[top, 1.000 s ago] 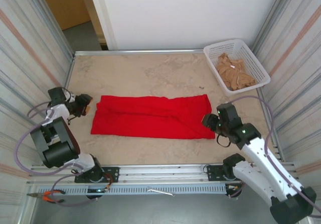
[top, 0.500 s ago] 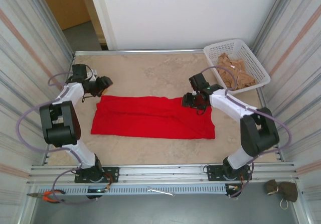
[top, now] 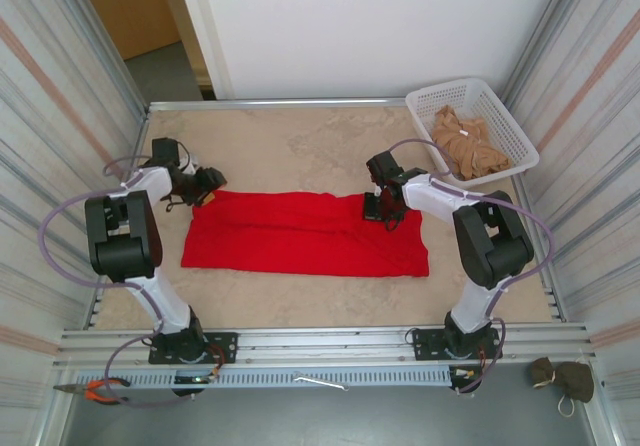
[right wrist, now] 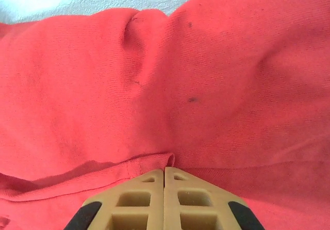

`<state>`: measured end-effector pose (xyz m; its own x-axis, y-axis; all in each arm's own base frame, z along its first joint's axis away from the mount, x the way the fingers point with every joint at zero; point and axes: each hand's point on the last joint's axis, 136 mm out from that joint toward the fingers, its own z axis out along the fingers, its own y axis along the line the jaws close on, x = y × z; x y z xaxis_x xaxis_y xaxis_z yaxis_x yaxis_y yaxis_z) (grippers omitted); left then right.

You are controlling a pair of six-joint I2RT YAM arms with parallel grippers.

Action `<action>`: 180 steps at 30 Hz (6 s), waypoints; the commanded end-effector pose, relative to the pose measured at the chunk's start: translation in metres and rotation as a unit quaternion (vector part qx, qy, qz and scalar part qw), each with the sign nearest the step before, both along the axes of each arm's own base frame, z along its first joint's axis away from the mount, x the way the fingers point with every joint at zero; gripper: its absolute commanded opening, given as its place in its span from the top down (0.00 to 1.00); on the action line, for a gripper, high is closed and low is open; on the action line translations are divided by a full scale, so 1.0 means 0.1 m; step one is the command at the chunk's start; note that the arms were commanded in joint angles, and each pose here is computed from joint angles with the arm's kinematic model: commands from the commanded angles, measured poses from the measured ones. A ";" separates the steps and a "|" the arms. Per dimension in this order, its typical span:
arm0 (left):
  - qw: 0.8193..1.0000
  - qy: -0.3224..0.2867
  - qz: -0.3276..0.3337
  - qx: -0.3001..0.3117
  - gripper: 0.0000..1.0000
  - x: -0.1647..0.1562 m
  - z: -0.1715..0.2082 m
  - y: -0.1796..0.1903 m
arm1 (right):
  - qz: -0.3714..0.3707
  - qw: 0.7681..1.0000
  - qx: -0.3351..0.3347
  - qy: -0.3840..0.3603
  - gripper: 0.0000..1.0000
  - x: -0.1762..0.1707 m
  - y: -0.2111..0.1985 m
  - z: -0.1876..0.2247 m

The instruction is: Fold the inside-out t-shirt

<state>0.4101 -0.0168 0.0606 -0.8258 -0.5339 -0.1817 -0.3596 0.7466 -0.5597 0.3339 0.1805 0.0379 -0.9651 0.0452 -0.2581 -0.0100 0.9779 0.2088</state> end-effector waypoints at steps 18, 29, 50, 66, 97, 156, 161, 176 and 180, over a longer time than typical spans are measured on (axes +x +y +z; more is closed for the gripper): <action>1.000 -0.014 -0.003 0.001 0.48 -0.08 0.12 -0.01 | 0.054 0.997 0.021 -0.043 1.00 -1.20 0.44 0.52; 0.999 -0.053 -0.007 -0.006 0.48 -0.04 0.49 -0.04 | 0.021 0.994 0.071 -0.082 0.52 -1.28 0.18 0.94; 0.998 0.044 -0.013 0.047 0.47 -0.31 -0.25 0.14 | -0.137 0.987 0.078 0.017 0.73 -1.01 -0.13 -0.19; 0.999 -0.020 -0.016 0.035 0.37 -0.27 0.34 0.09 | -0.202 0.975 0.075 -0.050 0.13 -0.62 -1.09 0.56; 0.998 -0.032 0.031 -0.033 0.35 -0.49 0.38 0.23 | -0.138 0.988 0.075 0.012 0.36 -0.47 -0.59 -0.22; 0.989 0.091 -0.114 0.003 0.35 -0.48 -0.61 -0.72 | 0.004 0.985 0.167 -0.032 1.00 -0.16 2.53 1.13; 0.990 0.088 -0.114 -0.003 0.35 -0.47 -0.59 -0.73 | 0.003 0.981 0.191 -0.027 1.00 -0.07 2.85 1.07; 0.998 -0.034 -0.029 -0.039 0.30 0.43 0.45 0.05 | 0.167 0.945 0.273 -0.059 0.32 -0.46 3.20 1.77; 0.995 -0.085 -0.027 -0.039 0.30 0.39 0.89 0.09 | 0.099 0.960 0.255 -0.061 0.34 -0.22 2.42 1.57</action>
